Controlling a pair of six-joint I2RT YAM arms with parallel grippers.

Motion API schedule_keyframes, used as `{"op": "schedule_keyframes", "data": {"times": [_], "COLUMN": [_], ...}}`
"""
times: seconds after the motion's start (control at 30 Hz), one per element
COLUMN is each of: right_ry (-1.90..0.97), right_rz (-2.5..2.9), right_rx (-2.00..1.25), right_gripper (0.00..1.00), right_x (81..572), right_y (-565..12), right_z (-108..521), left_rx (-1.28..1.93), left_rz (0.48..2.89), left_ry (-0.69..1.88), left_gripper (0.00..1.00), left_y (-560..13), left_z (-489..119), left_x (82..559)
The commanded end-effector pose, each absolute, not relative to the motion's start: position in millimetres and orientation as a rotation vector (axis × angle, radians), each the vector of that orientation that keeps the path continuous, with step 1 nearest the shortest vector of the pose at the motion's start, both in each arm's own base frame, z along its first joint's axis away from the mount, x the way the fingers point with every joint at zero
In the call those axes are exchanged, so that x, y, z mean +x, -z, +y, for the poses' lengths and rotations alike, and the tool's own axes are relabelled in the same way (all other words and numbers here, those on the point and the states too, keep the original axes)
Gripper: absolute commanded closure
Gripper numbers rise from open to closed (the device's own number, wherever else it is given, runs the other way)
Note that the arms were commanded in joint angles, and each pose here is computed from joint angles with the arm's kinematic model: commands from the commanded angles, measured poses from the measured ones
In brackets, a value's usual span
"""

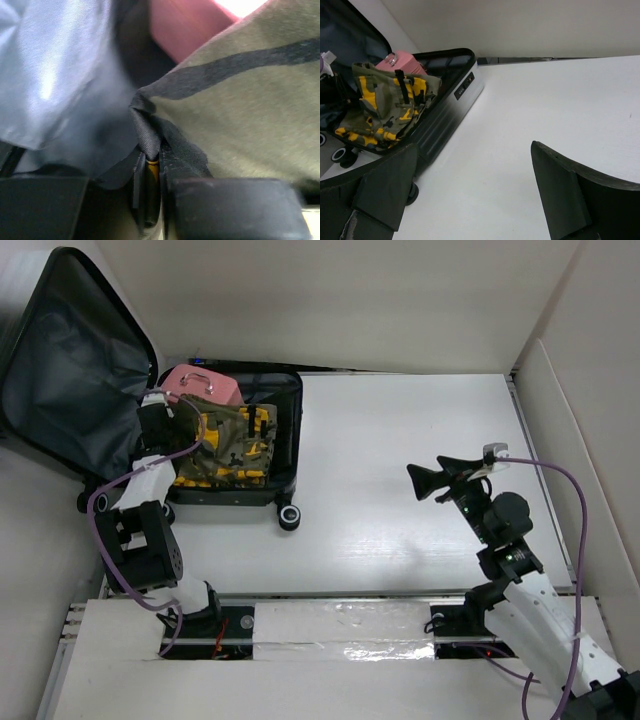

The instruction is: Pack the luggage

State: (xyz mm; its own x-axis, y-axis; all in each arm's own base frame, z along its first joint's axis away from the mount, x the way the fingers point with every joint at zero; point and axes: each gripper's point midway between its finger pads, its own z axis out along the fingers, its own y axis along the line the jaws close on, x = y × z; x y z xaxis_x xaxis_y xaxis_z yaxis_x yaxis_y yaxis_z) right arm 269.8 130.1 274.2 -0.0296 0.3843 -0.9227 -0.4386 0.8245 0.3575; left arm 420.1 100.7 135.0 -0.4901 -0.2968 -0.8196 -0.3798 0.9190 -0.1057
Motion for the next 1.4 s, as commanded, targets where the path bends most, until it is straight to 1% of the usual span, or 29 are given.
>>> {"op": "schedule_keyframes", "data": {"times": [0.0, 0.03, 0.1, 0.13, 0.17, 0.27, 0.3, 0.37, 0.4, 0.43, 0.5, 0.53, 0.57, 0.6, 0.63, 0.67, 0.73, 0.77, 0.83, 0.9, 0.93, 1.0, 1.03, 1.1, 1.13, 1.17, 1.23, 1.3, 1.37], "right_ry": [-0.661, -0.661, -0.668, -0.668, -0.669, -0.676, -0.677, -0.679, -0.679, -0.679, -0.682, -0.702, -0.705, -0.707, -0.714, -0.717, -0.724, -0.727, -0.735, -0.741, -0.749, -0.754, -0.752, -0.766, -0.784, -0.791, -0.795, -0.796, -0.797], "right_rz": [1.408, 1.408, 1.410, 1.410, 1.411, 1.413, 1.414, 1.410, 1.409, 1.407, 1.406, 1.404, 1.410, 1.434, 1.439, 1.451, 1.484, 1.490, 1.510, 1.512, 1.509, 1.509, 1.510, 1.523, 1.517, 1.536, 1.552, 1.554, 1.547], "right_rx": [-0.077, -0.077, -0.084, -0.084, -0.085, -0.092, -0.093, -0.097, -0.099, -0.105, -0.123, -0.152, -0.164, -0.178, -0.200, -0.210, -0.229, -0.233, -0.246, -0.258, -0.267, -0.273, -0.273, -0.264, -0.280, -0.290, -0.327, -0.340, -0.340], "right_gripper": [0.00, 0.00, 0.00, 0.00, 0.00, 0.00, 0.00, 0.01, 0.02, 0.04, 0.31, 0.48, 0.81, 0.90, 0.97, 1.00, 1.00, 1.00, 1.00, 0.96, 0.94, 0.88, 0.86, 0.85, 0.85, 0.83, 0.81, 0.79, 0.78], "right_x": [268, 268, 267, 268, 268, 268, 268, 268, 268, 267, 268, 265, 265, 268, 268, 270, 275, 276, 279, 279, 278, 278, 278, 281, 280, 282, 282, 281, 280], "right_y": [-291, -291, -290, -290, -289, -289, -289, -290, -290, -291, -290, -291, -290, -284, -285, -282, -274, -273, -267, -267, -268, -268, -267, -261, -261, -256, -255, -256, -257], "right_z": [133, 133, 136, 136, 136, 138, 138, 139, 139, 140, 142, 148, 150, 153, 156, 159, 164, 165, 169, 171, 173, 174, 174, 176, 179, 182, 186, 187, 187], "left_rx": [-0.551, -0.539, -0.518, -0.513, -0.521, -0.558, -0.562, -0.618, -0.640, -0.676, -0.689, -0.691, -0.716, -0.756, -0.783, -0.815, -0.869, -0.904, -1.006, -1.063, -1.072, -1.136, -1.140, -1.183, -1.196, -1.211, -1.188, -1.220, -1.249], "left_rz": [2.089, 2.087, 2.024, 2.002, 1.981, 1.884, 1.813, 1.724, 1.644, 1.601, 1.517, 1.493, 1.518, 1.524, 1.503, 1.515, 1.452, 1.460, 1.392, 1.376, 1.392, 1.363, 1.372, 1.357, 1.348, 1.338, 1.375, 1.413, 1.393], "left_ry": [-0.233, -0.206, -0.160, -0.147, -0.139, -0.096, -0.084, -0.045, -0.030, 0.006, 0.042, 0.057, 0.057, 0.030, 0.018, -0.008, -0.104, -0.163, -0.324, -0.459, -0.538, -0.664, -0.710, -0.819, -0.878, -0.923, -1.070, -1.156, -1.142], "left_gripper": [0.86, 0.70, 0.54, 0.41, 0.38, 0.35, 0.34, 0.34, 0.34, 0.37, 0.45, 0.54, 0.64, 0.76, 0.93, 0.99, 1.00, 1.00, 1.00, 1.00, 0.97, 0.83, 0.71, 0.59, 0.45, 0.40, 0.33, 0.32, 0.34], "left_y": [-144, -146, -167, -173, -182, -219, -244, -267, -293, -302, -330, -344, -342, -342, -354, -351, -366, -363, -368, -364, -357, -348, -341, -337, -338, -338, -334, -325, -333], "left_z": [124, 120, 106, 102, 102, 96, 95, 93, 93, 91, 88, 87, 87, 92, 96, 99, 115, 122, 152, 168, 174, 186, 189, 200, 205, 209, 219, 233, 238], "left_x": [412, 413, 418, 419, 419, 415, 408, 398, 386, 381, 367, 365, 361, 356, 352, 345, 323, 311, 277, 250, 241, 222, 219, 214, 212, 212, 217, 216, 215]}}
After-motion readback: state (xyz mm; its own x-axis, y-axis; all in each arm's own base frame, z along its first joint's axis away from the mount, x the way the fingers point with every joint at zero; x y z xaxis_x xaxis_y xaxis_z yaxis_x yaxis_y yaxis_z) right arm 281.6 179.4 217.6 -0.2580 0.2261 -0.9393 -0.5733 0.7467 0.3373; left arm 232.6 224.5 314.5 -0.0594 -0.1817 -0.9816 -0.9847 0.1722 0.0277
